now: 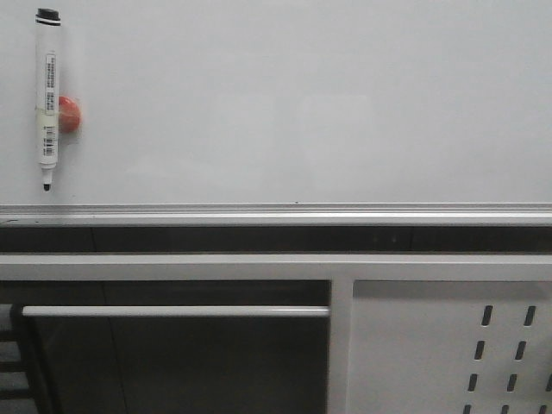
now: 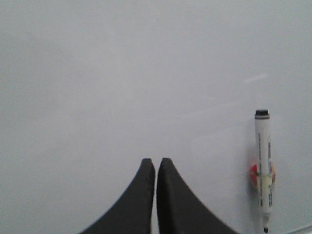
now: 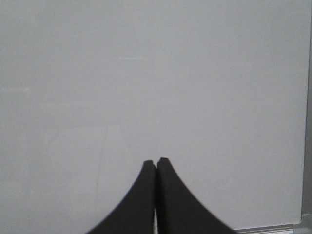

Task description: Write number 1 on whiteboard

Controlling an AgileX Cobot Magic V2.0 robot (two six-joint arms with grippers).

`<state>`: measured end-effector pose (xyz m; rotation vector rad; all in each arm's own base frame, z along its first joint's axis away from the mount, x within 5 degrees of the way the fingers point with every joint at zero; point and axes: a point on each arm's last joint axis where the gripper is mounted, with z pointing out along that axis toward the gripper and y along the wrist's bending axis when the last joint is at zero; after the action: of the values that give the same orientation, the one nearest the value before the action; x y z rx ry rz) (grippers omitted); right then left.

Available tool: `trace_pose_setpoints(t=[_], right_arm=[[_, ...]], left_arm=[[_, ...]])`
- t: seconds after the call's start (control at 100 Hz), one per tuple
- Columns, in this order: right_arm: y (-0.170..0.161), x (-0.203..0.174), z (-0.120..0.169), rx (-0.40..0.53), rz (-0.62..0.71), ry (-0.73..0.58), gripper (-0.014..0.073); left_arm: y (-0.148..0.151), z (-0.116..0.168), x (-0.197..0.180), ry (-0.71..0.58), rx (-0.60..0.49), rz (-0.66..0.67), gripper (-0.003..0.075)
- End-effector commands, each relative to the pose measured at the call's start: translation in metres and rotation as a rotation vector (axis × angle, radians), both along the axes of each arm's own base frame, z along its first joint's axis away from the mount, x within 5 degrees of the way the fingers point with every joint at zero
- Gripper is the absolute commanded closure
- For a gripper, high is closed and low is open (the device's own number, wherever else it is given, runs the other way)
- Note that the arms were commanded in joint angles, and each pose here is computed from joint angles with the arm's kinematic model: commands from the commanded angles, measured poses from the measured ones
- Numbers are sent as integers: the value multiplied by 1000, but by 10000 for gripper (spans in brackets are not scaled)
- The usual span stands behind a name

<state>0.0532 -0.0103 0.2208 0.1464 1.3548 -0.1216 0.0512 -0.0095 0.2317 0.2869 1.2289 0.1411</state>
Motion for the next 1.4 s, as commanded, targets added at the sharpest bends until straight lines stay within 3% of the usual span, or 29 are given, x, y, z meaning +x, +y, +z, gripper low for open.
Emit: trace_pose_setpoints(t=[0.0, 0.12, 0.18, 0.24, 0.4, 0.53, 0.65, 0.8, 0.98, 1.19, 1.31, 1.39], right_arm=[[-1, -2, -1, -13, -16, -75, 666], [-1, -2, -1, -1, -15, -77, 666], [-2, -2, -1, 73, -7, -92, 666], [-3, -2, -1, 135, -1, -99, 666], [-2, -1, -8, 164, 14, -32, 666], [-2, -1, -6, 286, 38, -63, 666], [-1, -2, 2, 342, 62, -66, 666], [6, -6, 19, 353, 129, 41, 664], [14, -15, 55, 292, 200, 107, 664], [16, -32, 98, 270, 225, -26, 665], [18, -33, 99, 326, 258, -17, 665], [19, -34, 99, 297, 260, 12, 666]], left_arm=[[-2, 7, -7, -158, -17, -38, 738], [-3, 13, -11, -233, -29, -55, 738], [-3, 14, -11, -242, -49, -60, 738], [-1, 14, -11, -224, -137, -76, 738], [10, 14, -10, -206, -425, -85, 738], [12, 18, -10, -180, -521, -99, 738], [10, 29, -11, -97, -521, -108, 738], [7, 53, -15, -2, -453, -102, 738], [6, 83, -17, 41, -441, -102, 738], [5, 130, -14, 9, -439, -109, 738], [4, 155, -6, 11, -432, -108, 738], [3, 169, 0, 36, -427, -110, 738]])
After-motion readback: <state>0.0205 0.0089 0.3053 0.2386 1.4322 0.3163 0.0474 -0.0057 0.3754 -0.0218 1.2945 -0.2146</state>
